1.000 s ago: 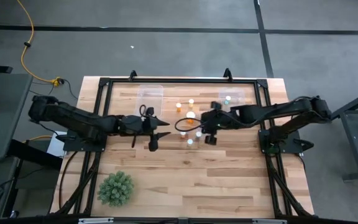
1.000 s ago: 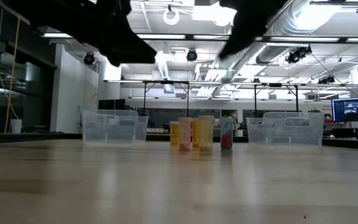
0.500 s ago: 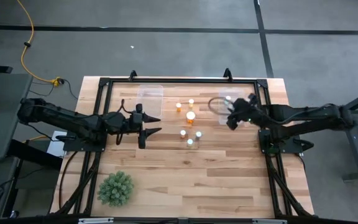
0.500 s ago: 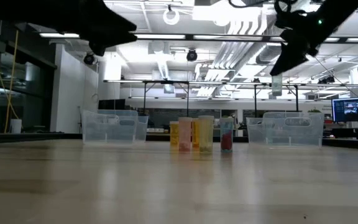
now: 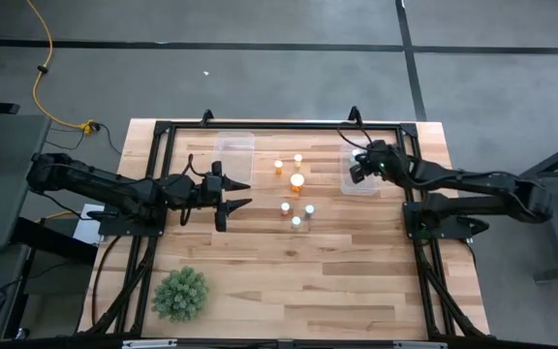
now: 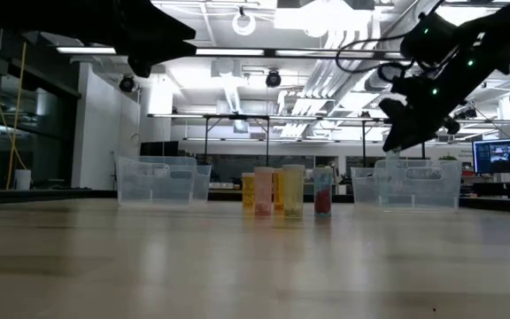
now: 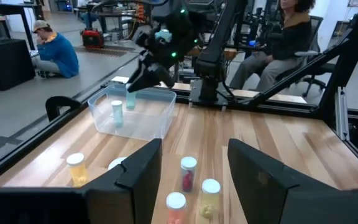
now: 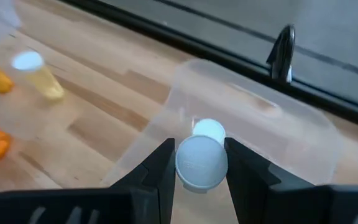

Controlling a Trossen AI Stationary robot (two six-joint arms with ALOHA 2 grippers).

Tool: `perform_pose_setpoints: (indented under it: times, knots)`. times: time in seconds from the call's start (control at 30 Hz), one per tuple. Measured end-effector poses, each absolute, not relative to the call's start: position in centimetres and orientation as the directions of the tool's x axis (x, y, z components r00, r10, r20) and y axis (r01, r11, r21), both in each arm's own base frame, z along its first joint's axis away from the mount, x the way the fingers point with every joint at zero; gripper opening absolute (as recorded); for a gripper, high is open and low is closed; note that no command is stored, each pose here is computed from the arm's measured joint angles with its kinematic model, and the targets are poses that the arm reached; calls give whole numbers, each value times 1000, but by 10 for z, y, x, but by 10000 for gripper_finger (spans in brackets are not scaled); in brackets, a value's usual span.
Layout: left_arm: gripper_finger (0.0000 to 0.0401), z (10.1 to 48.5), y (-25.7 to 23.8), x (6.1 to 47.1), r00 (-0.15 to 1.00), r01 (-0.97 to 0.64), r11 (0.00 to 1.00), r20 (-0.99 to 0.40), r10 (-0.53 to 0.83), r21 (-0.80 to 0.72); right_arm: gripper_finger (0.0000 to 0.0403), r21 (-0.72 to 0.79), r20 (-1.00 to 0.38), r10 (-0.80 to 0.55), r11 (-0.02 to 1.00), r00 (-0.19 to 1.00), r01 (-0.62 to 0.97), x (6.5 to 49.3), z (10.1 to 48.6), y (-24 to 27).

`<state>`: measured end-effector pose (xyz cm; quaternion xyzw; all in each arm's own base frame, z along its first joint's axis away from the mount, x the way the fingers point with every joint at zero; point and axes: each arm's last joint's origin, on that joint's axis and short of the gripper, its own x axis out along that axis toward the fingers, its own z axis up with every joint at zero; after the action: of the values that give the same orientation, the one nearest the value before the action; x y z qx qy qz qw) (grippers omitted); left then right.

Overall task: Pick and place medicine bottles into bin by pill shape (circle, oval)
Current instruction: Put the green tablet bottle into the right transparent bin

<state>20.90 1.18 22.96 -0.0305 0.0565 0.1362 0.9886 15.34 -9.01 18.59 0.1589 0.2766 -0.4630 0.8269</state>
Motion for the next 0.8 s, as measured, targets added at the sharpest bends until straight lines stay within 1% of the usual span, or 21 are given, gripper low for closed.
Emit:
perform_pose_setpoints:
  times: [0.27,0.5,0.8]
  knots:
    - [172,229,12,209,956,-273,961,-120,266,-44,103,-7,-682,-631,512,371,859,163,165,-97]
    - [172,229,12,209,956,-273,961,-120,266,-44,103,7,-666,-638,513,386,858,173,159,-102]
    - [172,229,12,209,956,-273,961,-125,266,-43,103,-16,-678,-638,508,364,861,174,155,-103]
